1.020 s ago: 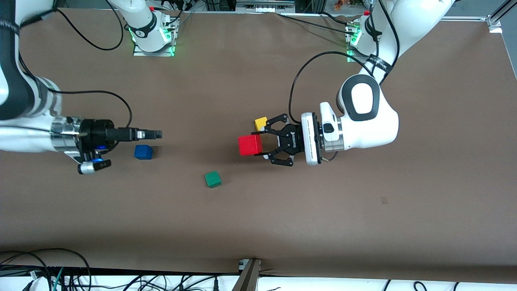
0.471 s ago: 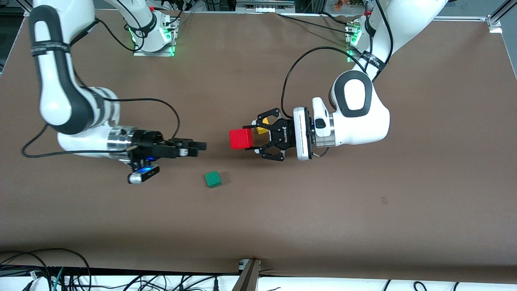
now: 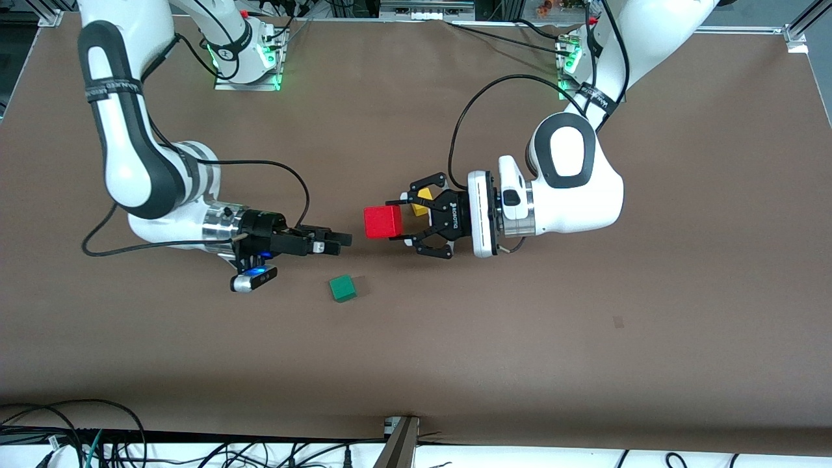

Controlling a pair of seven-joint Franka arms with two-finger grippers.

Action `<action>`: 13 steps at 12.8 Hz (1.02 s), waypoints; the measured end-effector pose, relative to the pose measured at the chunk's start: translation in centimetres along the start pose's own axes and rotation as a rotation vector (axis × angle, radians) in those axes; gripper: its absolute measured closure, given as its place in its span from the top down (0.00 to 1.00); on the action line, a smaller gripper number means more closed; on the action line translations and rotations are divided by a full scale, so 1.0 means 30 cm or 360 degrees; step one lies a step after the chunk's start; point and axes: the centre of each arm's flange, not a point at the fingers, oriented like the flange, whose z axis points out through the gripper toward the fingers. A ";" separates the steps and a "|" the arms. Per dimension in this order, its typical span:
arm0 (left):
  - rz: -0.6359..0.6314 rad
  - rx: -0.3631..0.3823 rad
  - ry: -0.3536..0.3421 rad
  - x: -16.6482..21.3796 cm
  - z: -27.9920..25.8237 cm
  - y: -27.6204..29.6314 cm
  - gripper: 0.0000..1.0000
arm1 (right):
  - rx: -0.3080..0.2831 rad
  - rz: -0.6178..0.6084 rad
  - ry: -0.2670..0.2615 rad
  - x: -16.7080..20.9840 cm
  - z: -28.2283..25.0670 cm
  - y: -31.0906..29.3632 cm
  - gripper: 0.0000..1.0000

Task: Pass red block to right arm, stack on blue
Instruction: 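Carry the red cube toward the right gripper while the right gripper approaches, then close the right gripper on the red cube held by the left gripper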

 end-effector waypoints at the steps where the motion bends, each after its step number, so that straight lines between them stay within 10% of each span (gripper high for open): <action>1: 0.0002 0.0009 0.0000 0.001 0.006 0.001 0.56 | -0.0002 0.0001 0.0001 -0.002 0.011 0.009 1.00; 13: -0.0021 0.0011 -0.0013 -0.040 0.039 -0.018 0.56 | 0.0017 0.0021 0.0072 -0.059 0.156 0.024 1.00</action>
